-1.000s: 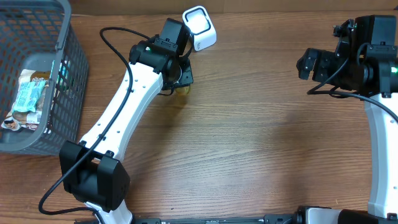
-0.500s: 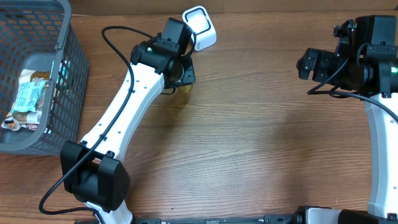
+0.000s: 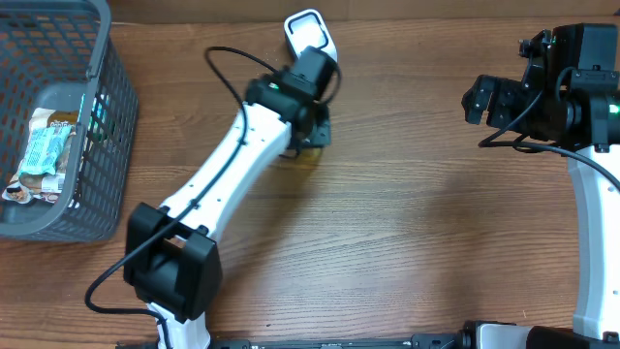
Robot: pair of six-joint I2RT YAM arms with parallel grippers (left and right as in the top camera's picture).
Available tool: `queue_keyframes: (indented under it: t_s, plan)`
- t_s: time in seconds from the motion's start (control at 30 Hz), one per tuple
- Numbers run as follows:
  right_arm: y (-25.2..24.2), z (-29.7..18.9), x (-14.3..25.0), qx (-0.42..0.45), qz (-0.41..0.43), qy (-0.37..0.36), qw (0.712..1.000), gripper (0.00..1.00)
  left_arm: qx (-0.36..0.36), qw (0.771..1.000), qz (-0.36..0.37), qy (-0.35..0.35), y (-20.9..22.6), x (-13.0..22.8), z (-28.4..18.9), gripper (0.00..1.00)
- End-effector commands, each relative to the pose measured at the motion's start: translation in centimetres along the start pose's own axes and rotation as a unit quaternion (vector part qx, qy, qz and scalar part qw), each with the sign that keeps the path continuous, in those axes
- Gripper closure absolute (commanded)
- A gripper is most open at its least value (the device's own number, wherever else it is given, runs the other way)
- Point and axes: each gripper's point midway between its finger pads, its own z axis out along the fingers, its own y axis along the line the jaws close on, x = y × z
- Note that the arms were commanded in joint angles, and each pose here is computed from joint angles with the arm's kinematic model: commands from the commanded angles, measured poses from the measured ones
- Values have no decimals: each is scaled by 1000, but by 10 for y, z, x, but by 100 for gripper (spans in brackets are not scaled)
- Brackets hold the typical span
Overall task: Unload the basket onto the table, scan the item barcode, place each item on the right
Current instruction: 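Set the yellow bottle upright on the table and release it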
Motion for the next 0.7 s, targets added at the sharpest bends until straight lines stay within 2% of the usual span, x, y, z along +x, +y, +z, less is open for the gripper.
queue_keyframes:
  t_s: [0.0, 0.23, 0.57, 0.67]
  plan:
    - [0, -10, -7, 3, 0, -19, 1000, 0, -2, 999, 30, -11, -16, 7, -4, 89]
    - [0, -10, -7, 3, 0, -19, 1000, 0, -17, 999, 35, 33, -29, 43, -6, 87]
    - [0, -10, -7, 3, 0, -19, 1000, 0, -24, 994, 46, 94, -36, 74, 13, 82]
    - [0, -10, -7, 3, 0, -19, 1000, 0, -32, 993, 47, 106, -35, 78, 23, 72]
